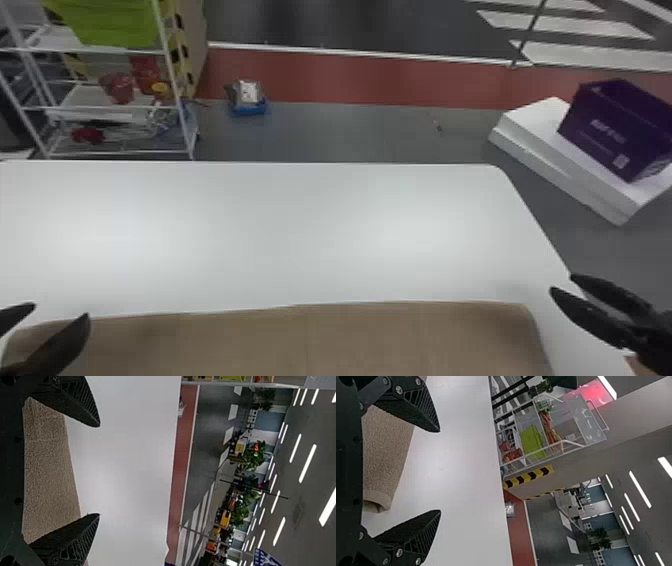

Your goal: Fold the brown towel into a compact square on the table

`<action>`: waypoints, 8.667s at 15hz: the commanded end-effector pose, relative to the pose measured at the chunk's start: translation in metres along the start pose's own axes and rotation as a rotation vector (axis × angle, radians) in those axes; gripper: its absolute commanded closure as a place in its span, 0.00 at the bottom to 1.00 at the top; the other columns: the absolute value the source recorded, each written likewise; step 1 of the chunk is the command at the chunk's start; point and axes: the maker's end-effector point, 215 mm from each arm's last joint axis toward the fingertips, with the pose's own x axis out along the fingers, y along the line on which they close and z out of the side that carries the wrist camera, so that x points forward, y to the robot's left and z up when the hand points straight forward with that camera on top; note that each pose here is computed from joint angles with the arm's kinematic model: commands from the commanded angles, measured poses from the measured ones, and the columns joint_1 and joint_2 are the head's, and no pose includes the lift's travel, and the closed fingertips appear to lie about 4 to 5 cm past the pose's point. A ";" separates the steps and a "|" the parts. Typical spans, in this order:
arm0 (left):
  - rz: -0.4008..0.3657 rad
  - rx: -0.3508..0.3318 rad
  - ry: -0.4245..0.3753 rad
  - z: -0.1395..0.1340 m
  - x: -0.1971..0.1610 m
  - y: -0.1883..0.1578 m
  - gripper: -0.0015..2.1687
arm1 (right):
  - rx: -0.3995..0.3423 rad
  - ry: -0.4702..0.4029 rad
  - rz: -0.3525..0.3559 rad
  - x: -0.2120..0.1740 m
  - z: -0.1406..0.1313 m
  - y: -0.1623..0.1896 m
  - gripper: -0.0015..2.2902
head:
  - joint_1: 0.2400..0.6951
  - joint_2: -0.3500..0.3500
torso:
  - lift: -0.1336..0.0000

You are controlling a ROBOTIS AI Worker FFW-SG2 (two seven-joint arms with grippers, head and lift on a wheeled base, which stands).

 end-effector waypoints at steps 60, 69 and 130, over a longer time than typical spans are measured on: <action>0.337 -0.063 0.350 -0.021 -0.070 0.041 0.79 | -0.028 0.006 0.029 0.009 -0.002 -0.003 0.08 | 1.00 0.45 | 0.07; 0.032 -0.211 0.391 -0.007 -0.056 -0.091 0.79 | -0.037 0.033 -0.001 0.017 -0.009 -0.009 0.08 | 1.00 0.24 | 0.07; -0.376 0.115 0.531 -0.073 0.061 -0.402 0.79 | 0.330 0.095 0.243 0.031 -0.018 0.090 0.14 | 1.00 0.00 | 0.07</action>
